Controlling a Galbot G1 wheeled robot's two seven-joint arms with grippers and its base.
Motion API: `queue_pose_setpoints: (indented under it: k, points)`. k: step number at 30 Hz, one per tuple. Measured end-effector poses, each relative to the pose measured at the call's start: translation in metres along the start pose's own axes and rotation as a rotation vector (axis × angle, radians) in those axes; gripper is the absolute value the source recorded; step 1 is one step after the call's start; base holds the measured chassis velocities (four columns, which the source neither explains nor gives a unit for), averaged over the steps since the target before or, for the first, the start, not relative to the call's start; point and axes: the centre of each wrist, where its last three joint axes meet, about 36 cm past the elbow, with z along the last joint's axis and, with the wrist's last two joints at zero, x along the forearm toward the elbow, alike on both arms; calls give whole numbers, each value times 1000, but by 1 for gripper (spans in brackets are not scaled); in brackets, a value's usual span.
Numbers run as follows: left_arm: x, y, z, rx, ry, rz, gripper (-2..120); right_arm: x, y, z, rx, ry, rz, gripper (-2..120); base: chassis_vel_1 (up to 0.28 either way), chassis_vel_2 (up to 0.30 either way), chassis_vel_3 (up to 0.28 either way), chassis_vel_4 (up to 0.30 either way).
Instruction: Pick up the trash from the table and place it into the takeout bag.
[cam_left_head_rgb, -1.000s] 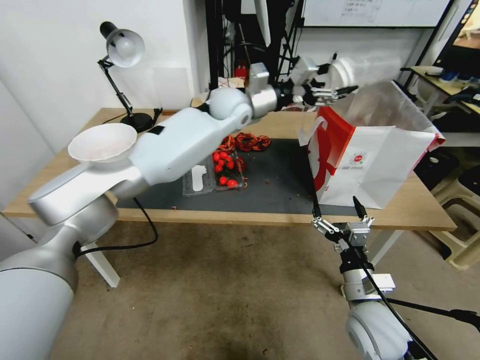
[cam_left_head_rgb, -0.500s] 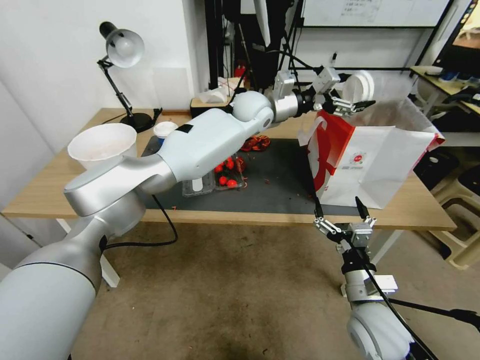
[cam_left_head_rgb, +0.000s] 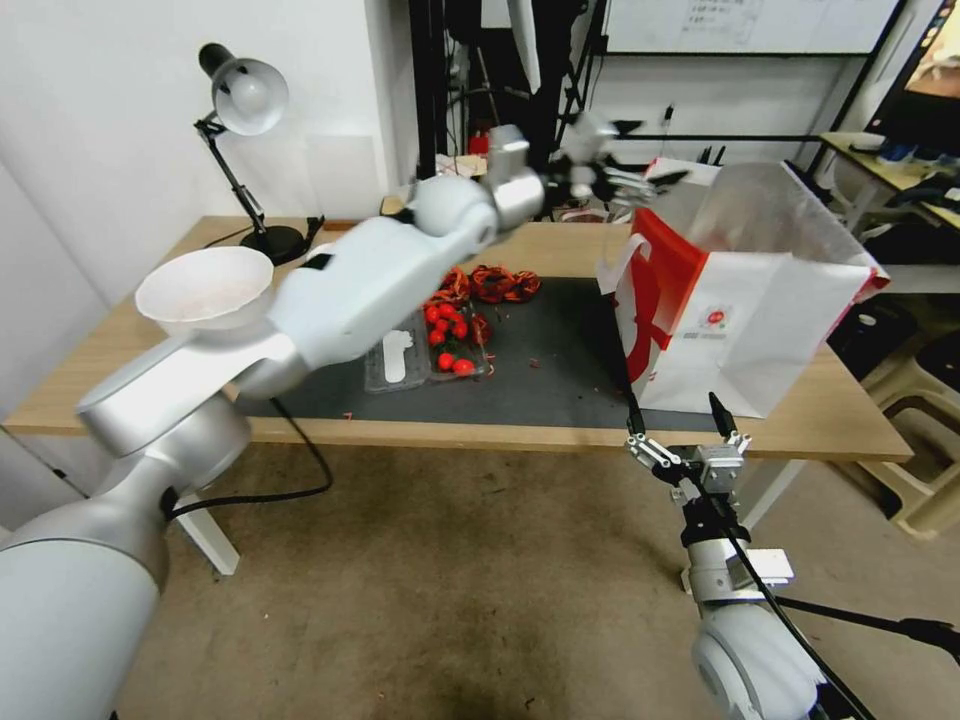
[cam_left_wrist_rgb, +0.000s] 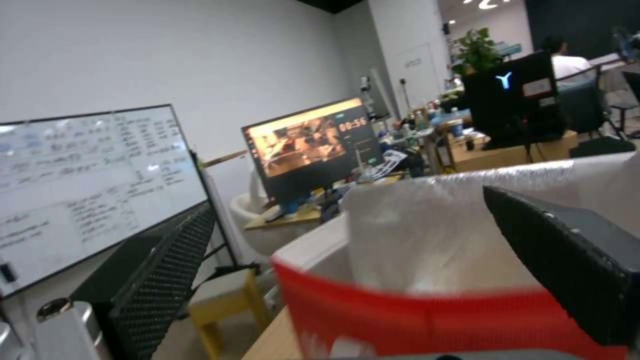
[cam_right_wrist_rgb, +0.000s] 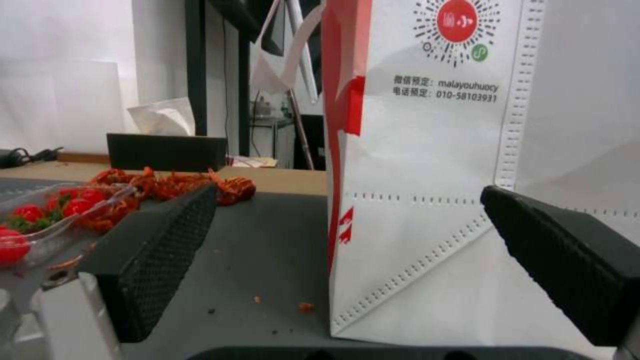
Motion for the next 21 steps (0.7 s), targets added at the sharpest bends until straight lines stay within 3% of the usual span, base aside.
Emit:
queue_pose_setpoints:
  k: [3, 6, 7, 9, 11, 14, 15, 18, 21]
  points:
    - [27, 6, 8, 12, 3, -37, 100, 0, 1, 0, -1, 0, -2, 99, 0, 0, 0, 0]
    - [75, 13, 21, 30, 16, -105, 100, 0, 2, 0, -1, 3, -5, 99, 0, 0, 0, 0]
    - [75, 13, 21, 30, 16, -105, 100, 0, 2, 0, -1, 3, -5, 99, 0, 0, 0, 0]
    - [110, 15, 27, 40, 21, -157, 100, 0, 2, 0, 1, 4, -8, 99, 0, 0, 0, 0]
    - [122, 15, 28, 42, 21, -175, 100, 0, 3, 0, 2, 5, -9, 99, 0, 0, 0, 0]
    - [177, 15, 33, 43, 28, -264, 100, 1, 4, -1, 2, 6, -14, 99, 0, 0, 0, 0]
    - [177, 15, 33, 43, 28, -264, 100, 1, 4, -1, 2, 6, -14, 99, 0, 0, 0, 0]
    - [218, 6, 41, 57, 38, -327, 100, 1, 4, 0, 5, 8, -19, 99, 0, 0, 0, 0]
    - [239, -6, 49, 74, 48, -353, 100, 2, 4, 0, 4, 9, -23, 99, 0, 0, 0, 0]
